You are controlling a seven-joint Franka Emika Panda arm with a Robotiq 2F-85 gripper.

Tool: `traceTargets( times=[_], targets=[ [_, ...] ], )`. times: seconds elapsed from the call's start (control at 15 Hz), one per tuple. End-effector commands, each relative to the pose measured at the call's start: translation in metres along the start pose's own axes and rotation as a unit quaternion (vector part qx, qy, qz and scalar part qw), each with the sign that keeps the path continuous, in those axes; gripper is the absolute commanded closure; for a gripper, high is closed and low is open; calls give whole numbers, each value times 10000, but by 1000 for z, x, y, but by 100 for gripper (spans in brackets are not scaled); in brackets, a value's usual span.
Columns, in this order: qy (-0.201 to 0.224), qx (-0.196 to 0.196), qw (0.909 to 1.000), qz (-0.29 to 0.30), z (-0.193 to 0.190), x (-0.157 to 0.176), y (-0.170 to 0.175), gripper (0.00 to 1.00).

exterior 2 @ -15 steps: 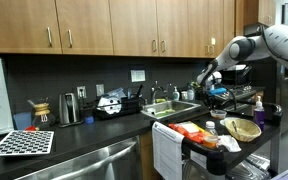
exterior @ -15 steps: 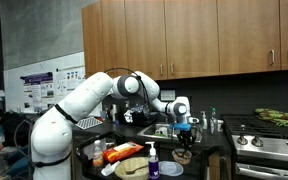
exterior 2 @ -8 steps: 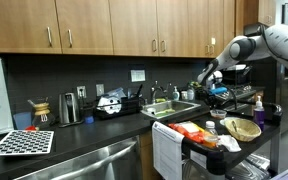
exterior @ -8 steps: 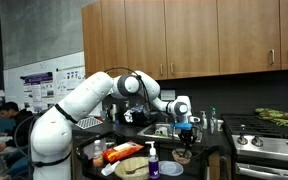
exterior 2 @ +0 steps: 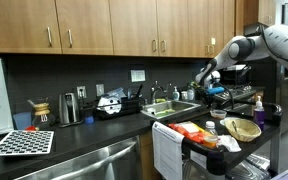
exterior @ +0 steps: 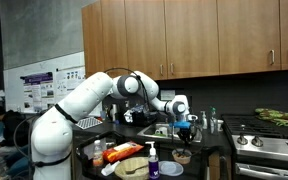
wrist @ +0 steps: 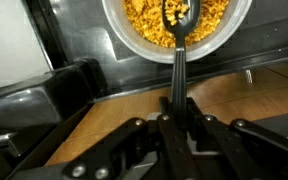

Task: Stir the contents in the bowl

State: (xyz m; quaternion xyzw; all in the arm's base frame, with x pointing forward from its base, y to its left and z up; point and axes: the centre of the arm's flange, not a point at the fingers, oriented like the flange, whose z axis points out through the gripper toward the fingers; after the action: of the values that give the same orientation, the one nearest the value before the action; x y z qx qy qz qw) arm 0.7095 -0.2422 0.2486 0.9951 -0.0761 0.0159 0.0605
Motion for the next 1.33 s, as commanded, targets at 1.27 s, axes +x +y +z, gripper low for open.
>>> traceTargets(
  times=[1.27],
  targets=[
    [627,-417,9970,-152,11,-39,-20,95]
  ],
)
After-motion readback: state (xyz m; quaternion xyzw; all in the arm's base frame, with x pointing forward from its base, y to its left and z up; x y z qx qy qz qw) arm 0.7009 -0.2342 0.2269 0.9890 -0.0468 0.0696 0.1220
